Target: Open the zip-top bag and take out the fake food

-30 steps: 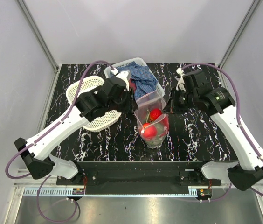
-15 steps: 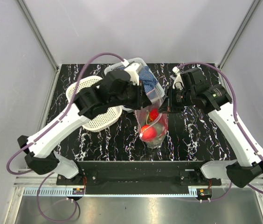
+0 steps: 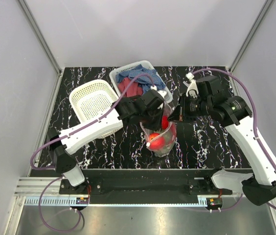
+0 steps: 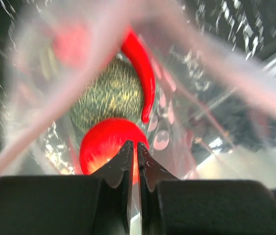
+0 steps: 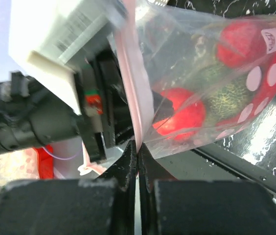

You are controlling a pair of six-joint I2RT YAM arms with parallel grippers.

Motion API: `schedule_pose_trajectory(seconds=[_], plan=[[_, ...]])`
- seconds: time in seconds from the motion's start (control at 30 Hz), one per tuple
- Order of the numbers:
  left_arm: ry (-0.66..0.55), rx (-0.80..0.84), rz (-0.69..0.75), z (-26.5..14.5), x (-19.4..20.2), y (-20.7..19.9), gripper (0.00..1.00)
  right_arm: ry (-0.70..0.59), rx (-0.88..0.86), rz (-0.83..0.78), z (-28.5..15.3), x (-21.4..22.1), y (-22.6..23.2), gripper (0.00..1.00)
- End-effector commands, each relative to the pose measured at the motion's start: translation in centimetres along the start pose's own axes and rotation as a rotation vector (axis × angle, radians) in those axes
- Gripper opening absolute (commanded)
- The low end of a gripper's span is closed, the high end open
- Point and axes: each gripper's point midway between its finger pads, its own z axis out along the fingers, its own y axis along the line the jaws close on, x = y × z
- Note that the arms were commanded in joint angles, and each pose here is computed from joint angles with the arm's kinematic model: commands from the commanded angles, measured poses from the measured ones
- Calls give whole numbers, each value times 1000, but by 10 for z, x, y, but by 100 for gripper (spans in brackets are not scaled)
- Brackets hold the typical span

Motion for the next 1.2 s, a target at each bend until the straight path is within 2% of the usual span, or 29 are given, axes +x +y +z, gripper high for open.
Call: schedule_pose_trajectory(seconds=[0.0,0.07,0.3,0.33,0.43,0.57,0.87,1.17], plan=[[4,18,52,-5,14,-9,12,-4,-69,0,-6,8,10,0],[29,8,65,-3,27,-5,14,10,-69,3,-5,14,8,0],[63,-60,89,2,50,15,36,23,-59,16,-3,24,0,0],[63,-60,94,2,52,15,43,28,-58,21,-2,26,-1,0],[78,-63,104,5,56,16,56,31,-66,34,-1,30,-2,0],[97,-86,128,12,66,19,68,50,-74,43,2,34,-3,0],[106,-177,193,26,83,35,80,61,-76,39,7,34,-3,0],[97,-208,227,53,84,43,81,72,-72,60,12,37,-7,0]])
